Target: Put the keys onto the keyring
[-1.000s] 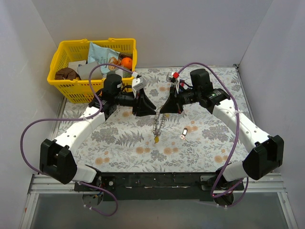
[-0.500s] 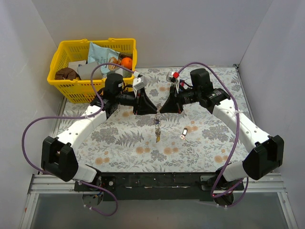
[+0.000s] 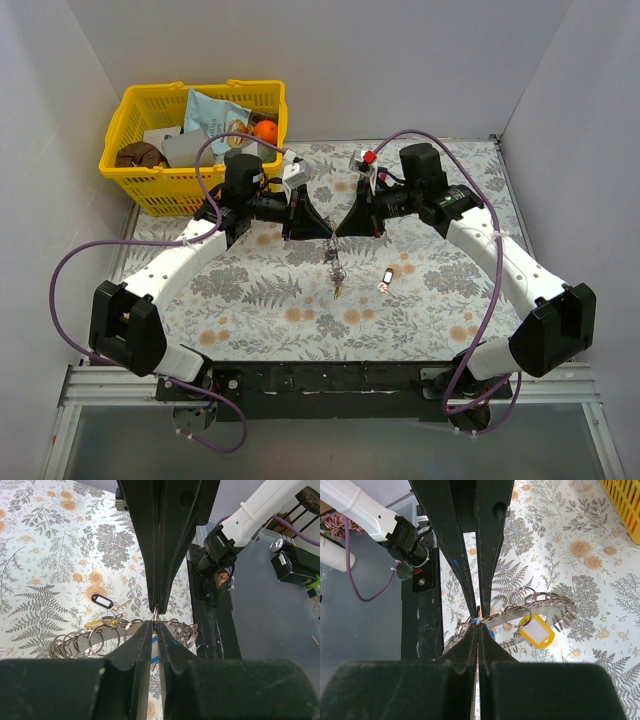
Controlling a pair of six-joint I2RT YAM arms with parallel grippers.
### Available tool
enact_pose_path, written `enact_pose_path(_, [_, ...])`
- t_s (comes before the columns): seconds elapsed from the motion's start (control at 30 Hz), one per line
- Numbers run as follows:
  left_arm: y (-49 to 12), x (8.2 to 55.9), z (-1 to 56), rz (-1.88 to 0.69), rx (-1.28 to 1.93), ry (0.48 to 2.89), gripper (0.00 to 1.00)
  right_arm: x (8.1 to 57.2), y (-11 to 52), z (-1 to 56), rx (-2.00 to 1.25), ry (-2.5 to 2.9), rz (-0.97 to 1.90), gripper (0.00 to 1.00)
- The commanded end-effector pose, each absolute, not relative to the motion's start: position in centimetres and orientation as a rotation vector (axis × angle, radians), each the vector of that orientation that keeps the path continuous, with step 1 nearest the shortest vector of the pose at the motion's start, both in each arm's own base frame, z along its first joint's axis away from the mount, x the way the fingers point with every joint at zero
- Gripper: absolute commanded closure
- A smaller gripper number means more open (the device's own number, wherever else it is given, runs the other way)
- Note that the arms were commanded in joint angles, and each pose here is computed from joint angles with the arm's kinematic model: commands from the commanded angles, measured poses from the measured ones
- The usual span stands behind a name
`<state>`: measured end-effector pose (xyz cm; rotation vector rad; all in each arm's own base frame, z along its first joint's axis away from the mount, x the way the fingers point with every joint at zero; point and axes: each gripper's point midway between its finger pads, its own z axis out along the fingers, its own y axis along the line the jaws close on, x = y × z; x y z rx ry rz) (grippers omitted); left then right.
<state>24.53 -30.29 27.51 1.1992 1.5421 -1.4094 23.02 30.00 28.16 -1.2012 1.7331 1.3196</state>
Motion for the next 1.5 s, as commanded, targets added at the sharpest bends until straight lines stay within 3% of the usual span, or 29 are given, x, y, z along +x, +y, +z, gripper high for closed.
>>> enact_pose_path(0.0, [-30.6,24.7,29.2,-1.389,1.213,1.488,0.91,22.8,30.5,31.3,-1.240,1.596,1.325,0.99])
enact_pose_path(0.33, [-30.9,25.4,29.0,-1.390,1.168,1.534,0.83,22.8,30.5,31.2,-1.241,1.600,1.328,0.99])
enact_pose_path(0.43, [-31.1,25.5,28.9,-1.390,1.168,1.537,0.88,22.8,30.5,31.1,-1.241,1.601,1.326,0.99])
enact_pose_path(0.5, [-31.2,25.5,29.0,-1.385,1.168,1.534,0.99,22.8,30.5,31.1,-1.241,1.602,1.327,0.99])
enact_pose_path(0.77, [-30.9,25.4,29.0,-1.348,1.160,1.527,1.00,23.3,30.4,30.8,-1.220,1.628,1.294,0.99])
enact_pose_path(0.9, [-30.6,25.1,29.1,-1.325,1.154,1.512,1.00,24.0,30.3,30.7,-1.183,1.644,1.246,0.78])
enact_pose_path(0.93, [-30.5,25.0,29.0,-1.323,1.150,1.512,1.00,24.2,30.3,31.0,-1.171,1.632,1.230,0.63])
enact_pose_path(1.03, [-30.4,24.8,29.1,-1.308,1.141,1.499,1.00,24.6,30.0,31.6,-1.129,1.601,1.185,0.33])
enact_pose_path(1.13, [-30.1,24.8,29.1,-1.292,1.130,1.490,1.00,24.7,29.2,32.3,-1.064,1.575,1.137,0.19])
enact_pose_path(1.47, [-29.4,24.9,29.9,-1.192,1.067,1.410,1.00,25.1,26.7,34.1,-0.907,1.502,1.238,0.10])
